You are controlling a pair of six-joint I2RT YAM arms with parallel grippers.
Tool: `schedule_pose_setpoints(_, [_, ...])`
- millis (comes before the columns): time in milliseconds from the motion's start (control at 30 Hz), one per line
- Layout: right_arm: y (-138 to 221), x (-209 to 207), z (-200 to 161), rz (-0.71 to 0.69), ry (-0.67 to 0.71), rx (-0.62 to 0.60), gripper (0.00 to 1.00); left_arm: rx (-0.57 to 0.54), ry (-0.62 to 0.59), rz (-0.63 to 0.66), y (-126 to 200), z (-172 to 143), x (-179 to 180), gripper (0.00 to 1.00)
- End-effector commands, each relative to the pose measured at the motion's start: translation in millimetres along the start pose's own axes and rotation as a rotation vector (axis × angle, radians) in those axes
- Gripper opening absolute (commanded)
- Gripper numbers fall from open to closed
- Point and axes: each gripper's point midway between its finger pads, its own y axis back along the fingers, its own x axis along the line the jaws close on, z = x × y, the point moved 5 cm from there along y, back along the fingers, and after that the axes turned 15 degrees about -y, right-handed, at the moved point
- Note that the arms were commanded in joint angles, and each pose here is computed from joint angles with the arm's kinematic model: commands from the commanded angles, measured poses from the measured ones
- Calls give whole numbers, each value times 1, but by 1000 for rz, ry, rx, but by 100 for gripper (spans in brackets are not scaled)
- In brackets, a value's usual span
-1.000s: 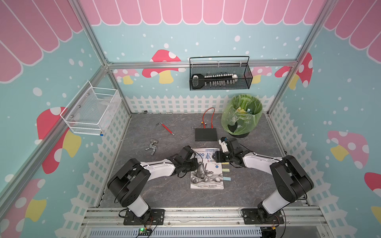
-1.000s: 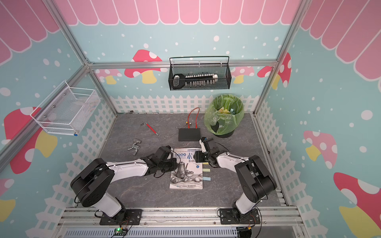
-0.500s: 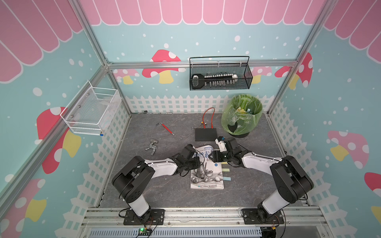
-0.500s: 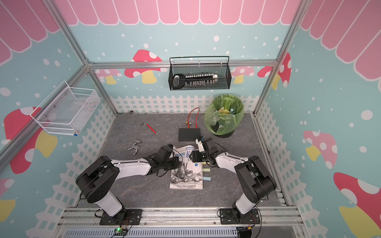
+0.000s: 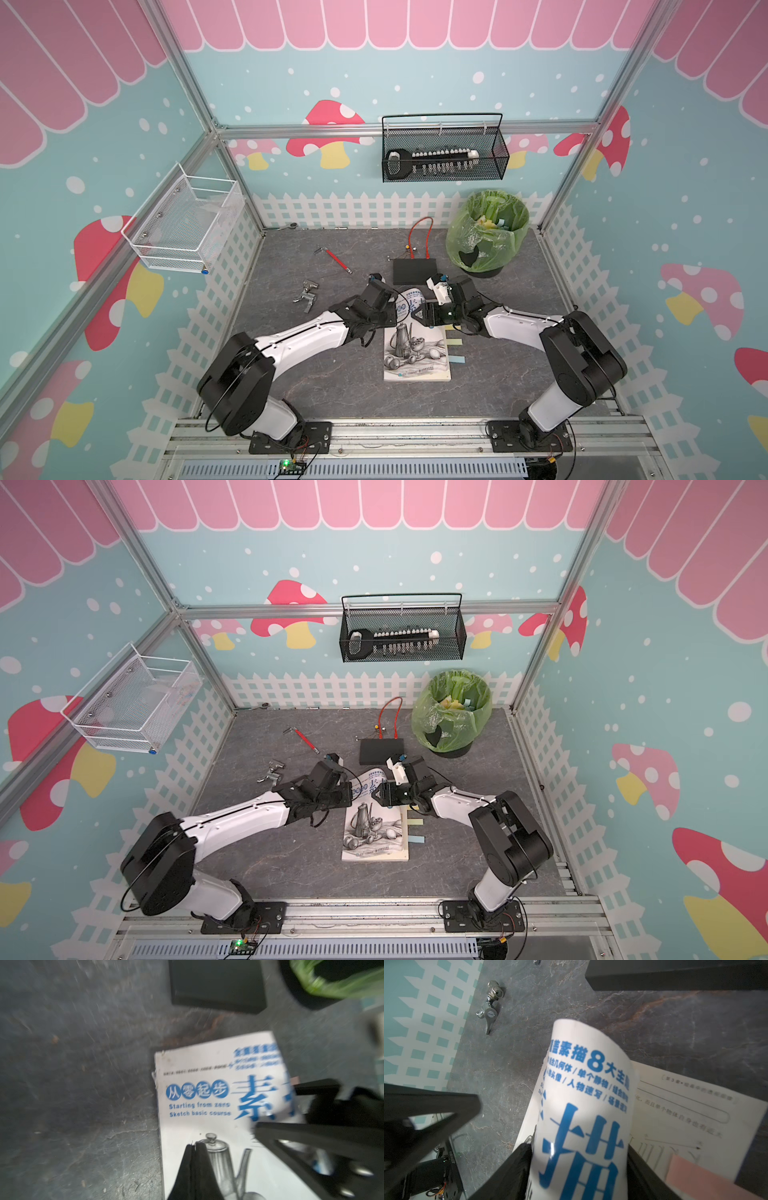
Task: Peel off the used sticky note
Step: Open the book at the center of the board.
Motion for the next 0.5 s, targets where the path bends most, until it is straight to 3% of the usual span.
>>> schedule_pose_setpoints(0, [-8, 21, 4, 83, 28, 15, 69, -120, -42, 92, 42, 33, 10, 0])
schedule_pose_setpoints(467, [-14, 86, 12, 234, 108, 46, 72, -244, -70, 132, 96, 38, 25, 0])
